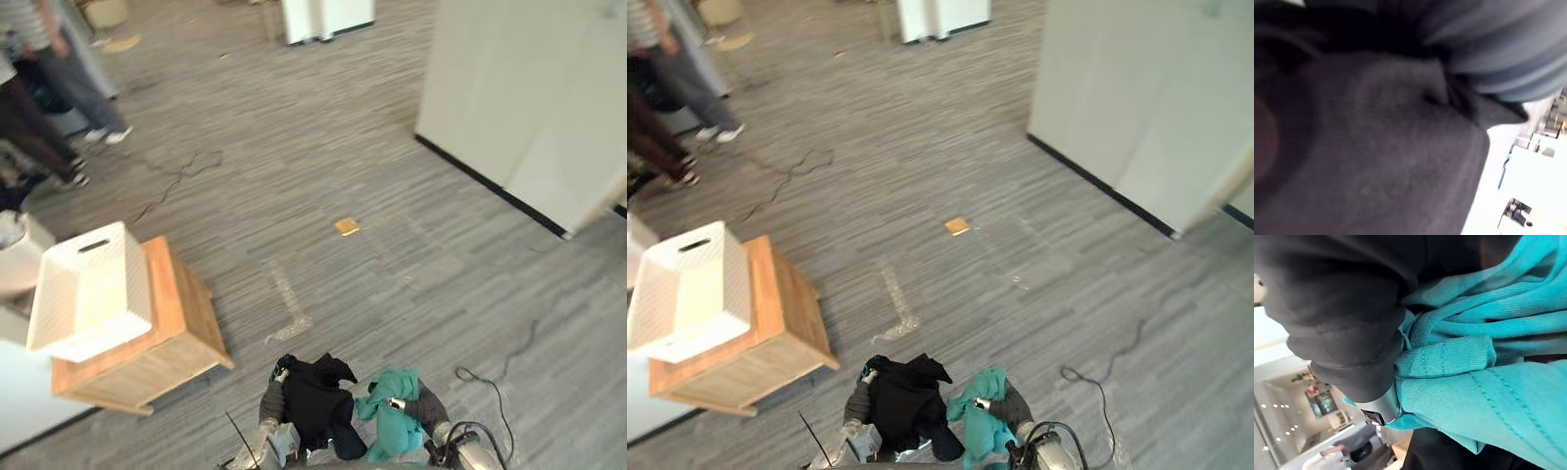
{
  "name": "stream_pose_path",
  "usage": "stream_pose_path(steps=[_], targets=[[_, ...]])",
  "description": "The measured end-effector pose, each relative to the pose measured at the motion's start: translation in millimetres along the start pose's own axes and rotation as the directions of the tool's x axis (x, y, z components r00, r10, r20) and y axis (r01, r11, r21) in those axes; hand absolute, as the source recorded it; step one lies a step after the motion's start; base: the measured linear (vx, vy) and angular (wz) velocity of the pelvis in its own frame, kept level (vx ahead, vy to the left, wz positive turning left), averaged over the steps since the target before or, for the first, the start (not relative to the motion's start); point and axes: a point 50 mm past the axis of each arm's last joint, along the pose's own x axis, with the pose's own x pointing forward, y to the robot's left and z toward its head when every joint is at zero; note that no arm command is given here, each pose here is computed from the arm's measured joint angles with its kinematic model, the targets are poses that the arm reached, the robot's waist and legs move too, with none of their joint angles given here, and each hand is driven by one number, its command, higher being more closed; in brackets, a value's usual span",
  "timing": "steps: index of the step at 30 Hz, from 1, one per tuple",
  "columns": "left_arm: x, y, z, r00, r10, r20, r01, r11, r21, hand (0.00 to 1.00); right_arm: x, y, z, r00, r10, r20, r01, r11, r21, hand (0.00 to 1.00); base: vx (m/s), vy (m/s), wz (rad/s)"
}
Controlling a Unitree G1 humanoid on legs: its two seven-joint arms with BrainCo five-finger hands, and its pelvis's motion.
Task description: Tidy the bed and pick cloth on bed and put in laundry
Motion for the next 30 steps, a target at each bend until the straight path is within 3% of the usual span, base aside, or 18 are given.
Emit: stream_pose_path(steps=[4,18,23,26,30], targets=[[3.6,4.2,-4.0,0.999,0.027,-0.032,-0.026,1.000,0.009,1.00,0.2,-6.3,-2.4,0.994,-0.109,-0.015,0.110,0.992,0.064,1.00,0.47,0.070,0.84],[-5.1,45.4,4.9,0.995,0.088,-0.040,-0.080,0.981,0.177,1.00,-12.6,16.3,-23.8,0.979,-0.203,0.020,0.193,0.952,0.236,1.00,0.42,-0.096,1.24],[-30.3,64.4,-18.1,0.980,0.177,-0.090,-0.166,0.979,0.117,1.00,-10.2,10.0,-21.1,0.984,-0.176,0.007,0.172,0.967,0.188,1.00,0.52,-0.363,0.72],[-24.7,57.4,-10.6,0.986,0.166,-0.033,-0.164,0.986,0.038,1.00,-7.9,-11.9,-7.7,0.982,-0.188,0.025,0.184,0.977,0.106,1.00,0.43,-0.334,0.84],[-22.9,51.1,-2.0,0.994,0.105,0.013,-0.105,0.994,0.036,1.00,9.2,-25.7,23.5,0.972,-0.193,0.137,0.181,0.979,0.094,1.00,0.38,-0.258,0.45]])
